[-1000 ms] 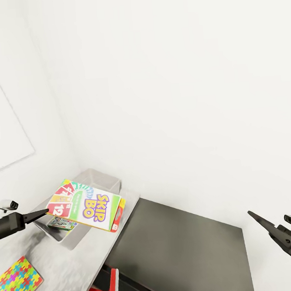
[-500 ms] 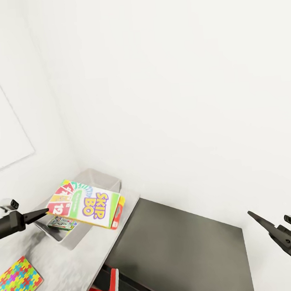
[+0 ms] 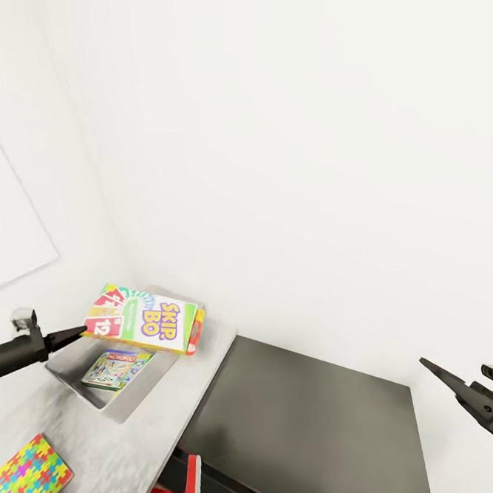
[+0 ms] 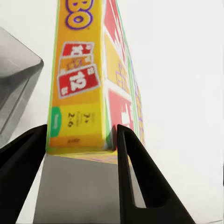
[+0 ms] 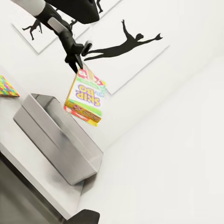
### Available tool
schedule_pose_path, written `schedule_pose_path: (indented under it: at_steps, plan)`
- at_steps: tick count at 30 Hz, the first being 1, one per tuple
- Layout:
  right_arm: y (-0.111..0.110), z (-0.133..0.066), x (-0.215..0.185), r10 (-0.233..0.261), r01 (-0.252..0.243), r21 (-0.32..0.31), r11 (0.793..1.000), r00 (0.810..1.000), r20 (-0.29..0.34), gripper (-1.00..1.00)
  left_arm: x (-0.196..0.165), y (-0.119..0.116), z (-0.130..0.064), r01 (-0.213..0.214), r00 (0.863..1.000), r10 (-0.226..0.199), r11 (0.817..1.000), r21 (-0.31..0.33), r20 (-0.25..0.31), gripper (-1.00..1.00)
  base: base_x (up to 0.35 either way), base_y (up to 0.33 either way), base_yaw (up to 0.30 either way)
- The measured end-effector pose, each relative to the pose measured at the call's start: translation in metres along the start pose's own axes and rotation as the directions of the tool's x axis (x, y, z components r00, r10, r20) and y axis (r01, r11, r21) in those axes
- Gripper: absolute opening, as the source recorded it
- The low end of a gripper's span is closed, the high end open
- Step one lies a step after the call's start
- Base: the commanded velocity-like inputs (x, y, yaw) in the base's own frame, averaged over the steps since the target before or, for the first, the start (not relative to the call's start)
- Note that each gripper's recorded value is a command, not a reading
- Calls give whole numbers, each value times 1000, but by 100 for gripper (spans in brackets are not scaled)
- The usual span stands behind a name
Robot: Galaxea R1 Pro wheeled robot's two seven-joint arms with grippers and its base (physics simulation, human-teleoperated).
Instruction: Put all the toys in the child's room - the three board games (two on the bed and one on the table), the two jigsaw puzzles on the table, and the tennis ball on the table - inside the toy box on the table in the child's room.
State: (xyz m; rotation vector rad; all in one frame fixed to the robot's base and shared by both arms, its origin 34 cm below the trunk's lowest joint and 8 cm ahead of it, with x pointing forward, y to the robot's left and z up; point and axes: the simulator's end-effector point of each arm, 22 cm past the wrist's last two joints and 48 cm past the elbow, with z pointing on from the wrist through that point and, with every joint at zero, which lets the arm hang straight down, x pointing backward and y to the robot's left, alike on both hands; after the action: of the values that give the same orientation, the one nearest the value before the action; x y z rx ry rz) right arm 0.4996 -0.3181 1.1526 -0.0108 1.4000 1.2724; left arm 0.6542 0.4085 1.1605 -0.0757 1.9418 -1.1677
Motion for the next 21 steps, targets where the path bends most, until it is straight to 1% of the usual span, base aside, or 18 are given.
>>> schedule_pose_path:
  at_steps: [5, 6, 9, 13, 16, 19, 21]
  plan:
    - [0, 0, 0, 1, -1, -1, 1000, 1000, 2, 100, -14, 2, 14, -7, 1000, 8, 999, -34, 25, -100, 0, 0, 0]
    - [0, 0, 1, 1, -1, -1, 1000, 1000, 3, 100, -18, 5, 23, -6, 999, 8, 998, -56, 34, -100, 0, 0, 0]
    - [0, 0, 0, 1, -1, 0, 1000, 1000, 3, 100, -21, 9, 33, -1, 999, 5, 996, -85, 41, -100, 0, 0, 0]
    - [-4, -2, 2, 11, -11, 7, 1000, 1000, 5, 100, -26, 6, 45, 0, 998, 5, 996, -90, 55, -100, 0, 0, 0]
    - [-9, -5, 4, 27, -28, 16, 999, 1000, 9, 100, -29, 6, 47, 5, 998, 1, 996, -91, 70, -100, 0, 0, 0]
    - [-12, -6, 6, 38, -38, 22, 999, 999, 11, 100, -37, 6, 43, 13, 994, -4, 996, -89, 108, -100, 0, 0, 0]
    - [-14, -7, 7, 43, -44, 24, 999, 999, 12, 100, -42, 10, 41, 28, 989, -12, 994, -108, 148, -100, 0, 0, 0]
